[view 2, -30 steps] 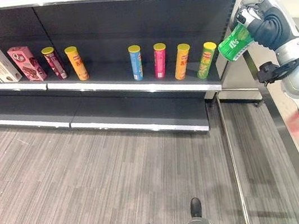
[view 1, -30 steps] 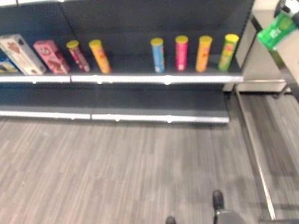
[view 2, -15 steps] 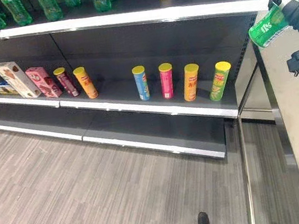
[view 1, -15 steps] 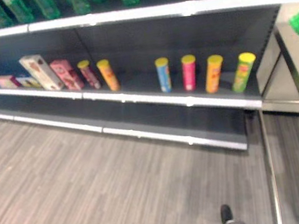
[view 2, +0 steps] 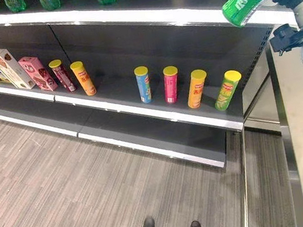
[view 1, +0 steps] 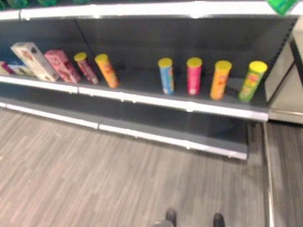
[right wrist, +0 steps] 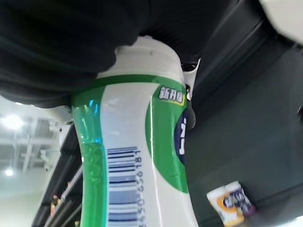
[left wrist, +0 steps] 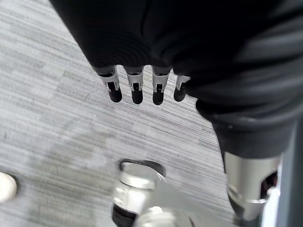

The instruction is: Put the goods on the table back onto the shelves and tidy them up.

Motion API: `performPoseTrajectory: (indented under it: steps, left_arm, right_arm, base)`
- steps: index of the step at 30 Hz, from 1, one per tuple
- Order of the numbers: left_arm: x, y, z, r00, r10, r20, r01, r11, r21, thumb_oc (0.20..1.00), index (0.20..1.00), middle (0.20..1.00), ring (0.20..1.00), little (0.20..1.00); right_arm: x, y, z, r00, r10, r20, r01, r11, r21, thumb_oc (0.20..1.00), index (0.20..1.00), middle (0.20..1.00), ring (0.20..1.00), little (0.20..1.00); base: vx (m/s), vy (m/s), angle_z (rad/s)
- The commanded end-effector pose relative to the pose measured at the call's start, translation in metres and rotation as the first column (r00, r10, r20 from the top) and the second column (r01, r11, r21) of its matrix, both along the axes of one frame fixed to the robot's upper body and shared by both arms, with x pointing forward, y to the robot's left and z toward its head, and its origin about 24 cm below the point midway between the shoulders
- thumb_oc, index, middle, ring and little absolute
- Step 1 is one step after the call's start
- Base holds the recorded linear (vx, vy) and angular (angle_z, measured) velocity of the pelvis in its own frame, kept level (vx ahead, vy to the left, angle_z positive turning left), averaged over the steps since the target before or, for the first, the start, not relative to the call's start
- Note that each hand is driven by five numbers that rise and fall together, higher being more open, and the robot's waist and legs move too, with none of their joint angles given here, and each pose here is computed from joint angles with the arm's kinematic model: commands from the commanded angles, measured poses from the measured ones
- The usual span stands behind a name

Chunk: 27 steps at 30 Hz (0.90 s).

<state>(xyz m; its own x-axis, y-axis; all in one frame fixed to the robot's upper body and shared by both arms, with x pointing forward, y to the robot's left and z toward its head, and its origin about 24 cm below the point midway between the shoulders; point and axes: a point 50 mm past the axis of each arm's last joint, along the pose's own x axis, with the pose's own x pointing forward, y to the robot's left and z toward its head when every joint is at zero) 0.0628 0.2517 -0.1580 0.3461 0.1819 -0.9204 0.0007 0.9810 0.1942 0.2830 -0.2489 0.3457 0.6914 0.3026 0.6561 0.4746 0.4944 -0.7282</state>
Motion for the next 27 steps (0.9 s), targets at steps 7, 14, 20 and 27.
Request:
performPoseTrajectory:
  steps: [7, 14, 20, 27]
  left_arm:
    - [-0.005, 0.031, 0.009, 1.0, -0.003, -0.009, 0.004, 0.996, 0.093, 1.0, 1.0, 1.0, 1.0, 1.0]
    - [-0.006, 0.04, 0.013, 1.0, 0.02, 0.007, -0.021, 0.993, 0.118, 1.0, 1.0, 1.0, 1.0, 1.0]
    - [0.004, 0.049, 0.019, 1.0, 0.002, 0.027, -0.005, 0.99, 0.14, 1.0, 1.0, 1.0, 1.0, 1.0]
    - [0.004, 0.054, 0.02, 1.0, -0.015, 0.011, 0.014, 0.988, 0.155, 1.0, 1.0, 1.0, 1.0, 1.0]
  right_arm:
    - [0.0, 0.013, 0.035, 0.991, 0.058, 0.121, -0.062, 0.998, 0.029, 0.2, 0.2, 0.2, 0.2, 0.2]
    - [0.007, 0.025, 0.034, 0.988, 0.103, 0.117, -0.109, 0.993, 0.047, 0.2, 0.2, 0.2, 0.2, 0.2]
    - [0.01, 0.019, 0.032, 0.993, 0.053, 0.105, -0.058, 0.997, 0.046, 0.2, 0.2, 0.2, 0.2, 0.2]
    - [0.019, 0.02, 0.032, 0.996, 0.025, 0.08, -0.027, 0.999, 0.029, 0.2, 0.2, 0.2, 0.2, 0.2]
  base:
    - [0.21, 0.063, -0.26]
    - [0.22, 0.128, -0.41]
    - [0.15, 0.185, -0.05]
    - [0.08, 0.084, 0.05]
